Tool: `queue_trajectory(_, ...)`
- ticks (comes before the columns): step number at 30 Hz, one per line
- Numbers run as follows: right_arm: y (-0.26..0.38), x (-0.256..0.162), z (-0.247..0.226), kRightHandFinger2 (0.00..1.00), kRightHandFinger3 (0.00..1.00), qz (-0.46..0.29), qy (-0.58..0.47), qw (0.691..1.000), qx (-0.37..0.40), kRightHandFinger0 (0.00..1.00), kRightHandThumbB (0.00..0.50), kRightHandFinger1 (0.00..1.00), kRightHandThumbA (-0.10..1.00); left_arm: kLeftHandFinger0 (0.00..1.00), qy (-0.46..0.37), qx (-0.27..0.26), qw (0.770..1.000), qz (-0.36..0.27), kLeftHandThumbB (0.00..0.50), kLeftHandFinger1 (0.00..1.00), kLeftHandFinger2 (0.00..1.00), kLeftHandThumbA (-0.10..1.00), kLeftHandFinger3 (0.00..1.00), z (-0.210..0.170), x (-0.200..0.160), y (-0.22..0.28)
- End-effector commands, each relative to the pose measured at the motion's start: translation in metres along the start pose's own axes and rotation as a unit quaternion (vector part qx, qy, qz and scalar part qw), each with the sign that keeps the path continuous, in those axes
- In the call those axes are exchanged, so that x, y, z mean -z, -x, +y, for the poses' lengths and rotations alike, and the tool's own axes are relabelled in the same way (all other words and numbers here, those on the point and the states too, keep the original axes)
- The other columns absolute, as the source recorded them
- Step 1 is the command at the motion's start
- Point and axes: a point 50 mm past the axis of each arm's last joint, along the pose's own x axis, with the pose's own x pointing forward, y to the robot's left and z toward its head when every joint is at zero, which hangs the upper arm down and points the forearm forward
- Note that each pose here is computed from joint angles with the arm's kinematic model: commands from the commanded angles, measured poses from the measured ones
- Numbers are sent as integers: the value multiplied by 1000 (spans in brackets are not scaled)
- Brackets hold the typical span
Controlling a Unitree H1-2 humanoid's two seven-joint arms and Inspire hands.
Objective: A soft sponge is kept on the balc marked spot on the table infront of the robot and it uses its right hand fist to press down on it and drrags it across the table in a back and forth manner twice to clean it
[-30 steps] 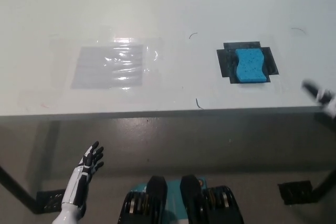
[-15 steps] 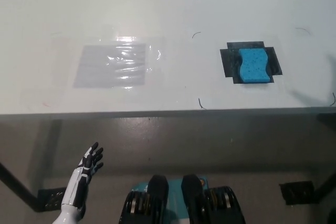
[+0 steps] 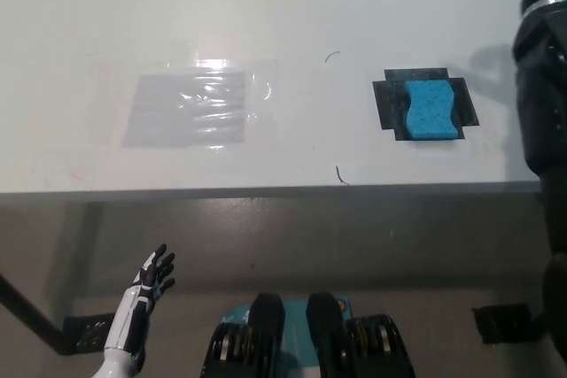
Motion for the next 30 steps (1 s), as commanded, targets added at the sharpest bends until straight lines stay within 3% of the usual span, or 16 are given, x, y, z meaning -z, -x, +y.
queue_trajectory(1, -34, -37, 31, 0, 0, -52, -5, 999, 5, 0, 120, 0, 1000, 1000, -10, 1, 999, -49, 488, 1000, 1000, 1000, 1000, 7, -14, -5)
queue_trajectory(6, -27, -1, 42, 0, 0, 12, 12, 1000, 17, 0, 178, 0, 1000, 1000, -12, 0, 999, -51, 487, 1000, 1000, 1000, 1000, 8, -16, -7)
queue_trajectory(11, -9, 41, 44, 0, 2, 75, 5, 997, 24, 0, 187, 0, 1000, 1000, -15, -1, 998, -53, 484, 1000, 1000, 1000, 1000, 10, -17, -6)
queue_trajectory(12, -3, 51, 43, 42, 55, 85, 16, 996, 22, 0, 323, 0, 1000, 1000, -14, 0, 998, -53, 482, 1000, 1000, 1000, 1000, 10, -16, -6)
queue_trajectory(13, -2, 54, 43, 72, 89, 88, 20, 996, 21, 0, 342, 0, 1000, 1000, -14, 1, 998, -54, 482, 1000, 1000, 1000, 1000, 10, -16, -6)
queue_trajectory(15, 7, 69, 43, 195, 212, 107, 5, 994, 13, 0, 308, 0, 1000, 1000, -18, 1, 998, -53, 491, 1000, 1000, 1000, 1000, 10, -17, -8)
queue_trajectory(18, 14, 79, 49, 184, 201, 122, -4, 993, 7, 0, 214, 0, 1000, 1000, -20, 2, 998, -56, 496, 1000, 1000, 1000, 1000, 10, -20, -12)
queue_trajectory(20, 19, 87, 59, 146, 146, 134, -6, 991, 0, 0, 190, 0, 1000, 1000, -14, -2, 998, -60, 479, 1000, 1000, 1000, 1000, 11, -21, -12)
queue_trajectory(23, 29, 102, 61, 158, 122, 158, -4, 987, 7, 0, 194, 0, 1000, 1000, -11, -5, 998, -62, 465, 1000, 1000, 1000, 1000, 12, -22, -11)
queue_trajectory(27, 56, 137, 51, 12, 21, 195, 5, 981, 12, 0, 149, 0, 1000, 1000, -7, -4, 998, -57, 472, 1000, 1000, 1000, 1000, 12, -22, -11)
queue_trajectory(30, 70, 153, 42, 10, 0, 213, 13, 977, 19, 0, 162, 0, 1000, 1000, -18, 1, 998, -59, 484, 1000, 1000, 1000, 1000, 12, -22, -12)
